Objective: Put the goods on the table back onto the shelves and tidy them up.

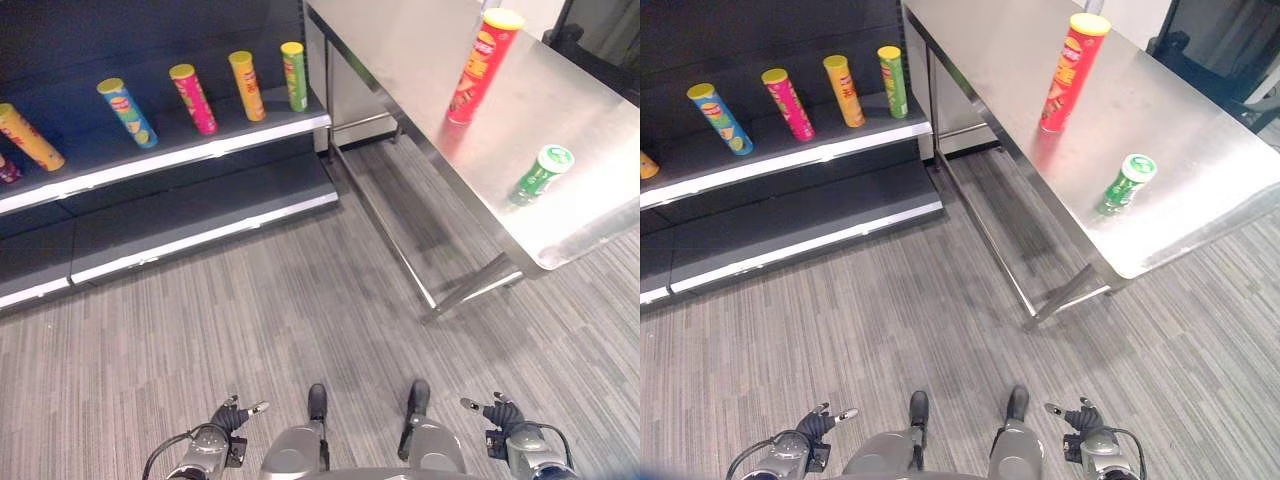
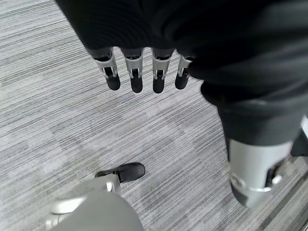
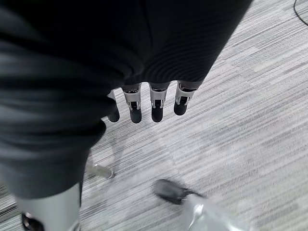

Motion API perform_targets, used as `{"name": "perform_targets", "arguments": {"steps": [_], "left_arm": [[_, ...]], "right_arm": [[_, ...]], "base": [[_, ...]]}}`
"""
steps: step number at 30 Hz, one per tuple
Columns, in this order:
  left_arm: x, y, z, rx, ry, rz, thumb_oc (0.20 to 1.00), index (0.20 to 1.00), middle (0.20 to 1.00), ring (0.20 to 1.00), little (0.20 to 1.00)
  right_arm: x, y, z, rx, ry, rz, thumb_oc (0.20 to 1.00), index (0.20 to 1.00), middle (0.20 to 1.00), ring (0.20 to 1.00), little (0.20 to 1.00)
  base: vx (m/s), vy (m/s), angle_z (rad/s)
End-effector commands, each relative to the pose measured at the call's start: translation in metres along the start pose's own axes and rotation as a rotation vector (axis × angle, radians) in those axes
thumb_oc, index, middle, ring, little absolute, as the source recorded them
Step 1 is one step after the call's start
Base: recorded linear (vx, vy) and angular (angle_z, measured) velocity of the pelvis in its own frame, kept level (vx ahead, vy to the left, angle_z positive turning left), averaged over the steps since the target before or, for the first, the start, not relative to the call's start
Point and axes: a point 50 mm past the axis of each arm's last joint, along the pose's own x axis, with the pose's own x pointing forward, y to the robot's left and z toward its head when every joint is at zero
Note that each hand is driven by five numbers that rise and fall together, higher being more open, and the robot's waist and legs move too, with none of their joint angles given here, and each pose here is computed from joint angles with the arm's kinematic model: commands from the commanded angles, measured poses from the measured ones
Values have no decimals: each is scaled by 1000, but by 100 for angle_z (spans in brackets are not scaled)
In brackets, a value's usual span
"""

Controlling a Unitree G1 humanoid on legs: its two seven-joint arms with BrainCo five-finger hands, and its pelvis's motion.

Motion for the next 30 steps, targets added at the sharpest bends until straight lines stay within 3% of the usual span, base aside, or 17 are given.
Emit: {"name": "perform_targets", "arguments": {"steps": [1,12,25,30], "left_arm": [[1,13,11,-51,-49,44,1000,1000,1000,1000,1000],[0,-2,14,-84,-74,-4,1000,1000,1000,1000,1000],[-2,2,-4,-64,-9,8,1000,1000,1000,1000,1000],[-4,22,-16,-105,25,68,1000,1000,1000,1000,1000]], "right_arm": [[0,-12,-3,-41,-7,-32,1000,1000,1000,1000,1000],[-2,-34,-17,-49,33,-86,1000,1000,1000,1000,1000],[-8,-27,-41,28,126,-87,1000,1000,1000,1000,1000],[-9,-54,-45,142,150,-193,1000,1000,1000,1000,1000]], "base": [[357,-397,50],[173,-242,32],[80,115,-14],[23,69,-25]]}}
